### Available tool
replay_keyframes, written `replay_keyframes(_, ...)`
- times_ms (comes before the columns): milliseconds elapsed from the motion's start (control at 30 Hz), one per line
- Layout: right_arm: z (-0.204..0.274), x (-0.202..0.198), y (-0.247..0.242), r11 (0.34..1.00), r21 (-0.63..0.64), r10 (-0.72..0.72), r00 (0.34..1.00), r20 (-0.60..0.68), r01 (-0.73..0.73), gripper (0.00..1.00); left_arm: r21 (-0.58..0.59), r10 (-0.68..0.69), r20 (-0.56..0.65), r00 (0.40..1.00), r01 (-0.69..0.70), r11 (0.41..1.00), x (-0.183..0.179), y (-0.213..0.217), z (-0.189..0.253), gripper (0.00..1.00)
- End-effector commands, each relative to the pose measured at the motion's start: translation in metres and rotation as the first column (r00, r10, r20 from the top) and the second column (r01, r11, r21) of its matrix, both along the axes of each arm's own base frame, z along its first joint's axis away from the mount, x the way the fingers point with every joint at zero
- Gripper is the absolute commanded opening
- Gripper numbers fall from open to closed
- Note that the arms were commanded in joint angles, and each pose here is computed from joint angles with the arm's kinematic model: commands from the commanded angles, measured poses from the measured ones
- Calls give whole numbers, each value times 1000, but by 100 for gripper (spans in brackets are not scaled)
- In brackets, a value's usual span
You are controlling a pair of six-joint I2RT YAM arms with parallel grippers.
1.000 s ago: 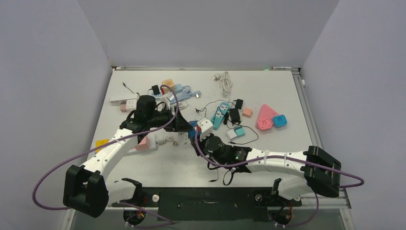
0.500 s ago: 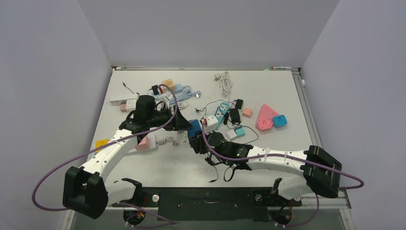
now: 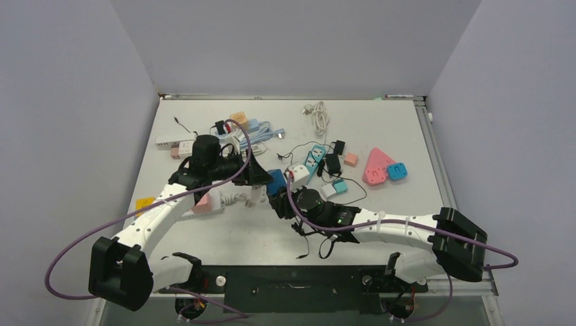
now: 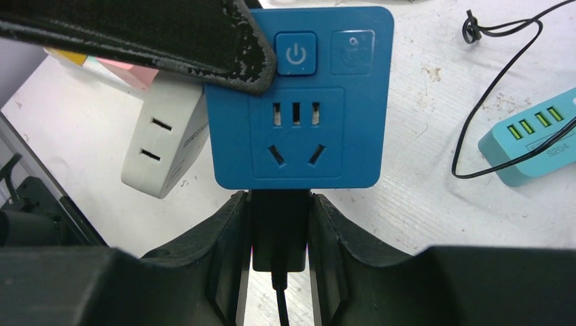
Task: Pull the plug off the socket
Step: Remove the plug from the socket.
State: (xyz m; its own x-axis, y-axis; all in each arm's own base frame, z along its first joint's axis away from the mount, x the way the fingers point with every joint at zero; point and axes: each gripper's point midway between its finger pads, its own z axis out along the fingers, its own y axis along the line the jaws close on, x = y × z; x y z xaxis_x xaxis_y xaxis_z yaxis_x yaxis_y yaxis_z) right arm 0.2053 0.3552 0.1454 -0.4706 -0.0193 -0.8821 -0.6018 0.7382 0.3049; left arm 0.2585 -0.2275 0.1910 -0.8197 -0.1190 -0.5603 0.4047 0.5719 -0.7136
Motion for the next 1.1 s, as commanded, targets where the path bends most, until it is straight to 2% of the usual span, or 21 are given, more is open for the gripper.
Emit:
replay_keyframes(0, 37, -7, 4, 998, 33, 41, 991, 127, -45, 5, 17, 85, 161, 983, -89, 996, 29, 16, 20, 0)
replay_keyframes(233, 49, -31, 20, 987, 9, 157, 965, 208, -163, 5, 12, 95, 160, 983, -98, 995, 31, 18, 20, 0)
replay_keyframes(500, 45, -48, 30, 976, -16, 213, 952, 218, -215, 5, 8, 96, 157, 983, -99, 995, 31, 19, 20, 0)
replay_keyframes(1067, 34, -20, 1, 998, 36, -58, 996, 67, 56, 5, 4, 114, 171, 979, -116, 993, 33, 22, 23, 0)
